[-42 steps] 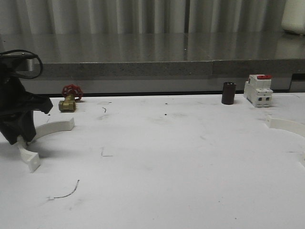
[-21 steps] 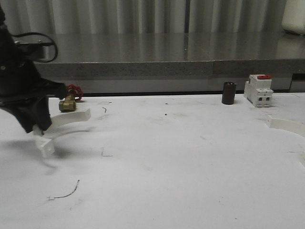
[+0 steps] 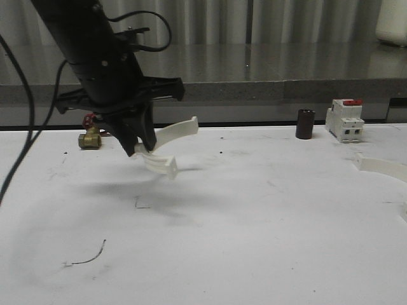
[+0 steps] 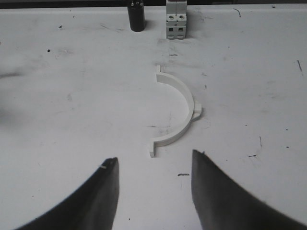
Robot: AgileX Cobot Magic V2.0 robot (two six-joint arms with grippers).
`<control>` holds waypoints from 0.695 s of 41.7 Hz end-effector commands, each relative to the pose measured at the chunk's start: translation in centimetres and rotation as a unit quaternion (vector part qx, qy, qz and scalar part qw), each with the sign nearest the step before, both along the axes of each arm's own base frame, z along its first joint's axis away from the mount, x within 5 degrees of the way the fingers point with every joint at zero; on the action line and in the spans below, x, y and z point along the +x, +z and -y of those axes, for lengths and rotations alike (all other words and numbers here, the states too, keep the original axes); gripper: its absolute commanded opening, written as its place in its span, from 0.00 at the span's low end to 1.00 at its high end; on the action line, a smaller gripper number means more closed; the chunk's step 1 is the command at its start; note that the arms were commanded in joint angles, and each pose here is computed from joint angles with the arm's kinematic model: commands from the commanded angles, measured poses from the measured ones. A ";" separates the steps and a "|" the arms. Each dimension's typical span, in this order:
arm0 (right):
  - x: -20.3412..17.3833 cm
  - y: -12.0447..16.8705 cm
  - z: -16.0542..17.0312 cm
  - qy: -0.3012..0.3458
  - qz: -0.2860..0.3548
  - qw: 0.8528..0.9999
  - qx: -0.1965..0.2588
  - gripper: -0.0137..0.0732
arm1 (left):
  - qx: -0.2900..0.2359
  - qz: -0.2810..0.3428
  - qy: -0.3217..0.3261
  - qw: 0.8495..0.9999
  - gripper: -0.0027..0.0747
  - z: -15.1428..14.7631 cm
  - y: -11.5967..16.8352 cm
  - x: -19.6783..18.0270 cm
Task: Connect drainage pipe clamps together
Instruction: 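Lift the half-ring with the left gripper and carry it toward table center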
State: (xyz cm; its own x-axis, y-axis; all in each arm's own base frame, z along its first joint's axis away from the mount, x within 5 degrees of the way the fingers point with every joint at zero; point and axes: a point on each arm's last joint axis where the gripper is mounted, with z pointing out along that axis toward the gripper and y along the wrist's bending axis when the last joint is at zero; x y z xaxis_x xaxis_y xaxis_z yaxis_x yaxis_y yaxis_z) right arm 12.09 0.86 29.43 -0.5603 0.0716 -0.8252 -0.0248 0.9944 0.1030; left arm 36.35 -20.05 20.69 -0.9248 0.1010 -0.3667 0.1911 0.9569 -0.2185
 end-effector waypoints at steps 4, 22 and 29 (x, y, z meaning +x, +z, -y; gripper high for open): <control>0.5 1.5 0.1 -0.003 0.047 0.999 -0.005 0.60 | -0.043 0.028 0.054 0.997 0.05 2.9 1.7 -0.1; 0.5 1.5 0.1 -0.003 0.047 0.999 -0.005 0.60 | -0.031 0.002 0.089 0.996 0.05 5.6 -1.1 -0.3; 0.5 1.5 0.1 -0.003 0.047 0.999 -0.005 0.60 | -0.028 0.000 0.095 0.995 0.06 5.2 -1.2 0.0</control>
State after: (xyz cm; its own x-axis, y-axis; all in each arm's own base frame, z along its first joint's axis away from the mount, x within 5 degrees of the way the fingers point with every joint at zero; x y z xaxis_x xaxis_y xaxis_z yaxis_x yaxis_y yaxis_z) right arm 12.09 0.86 29.43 -0.5603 0.0716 -0.8252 -0.0248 0.9944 0.1030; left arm 35.97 -25.26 16.57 -0.9501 -0.0663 -0.3048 0.0042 0.9743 -0.2250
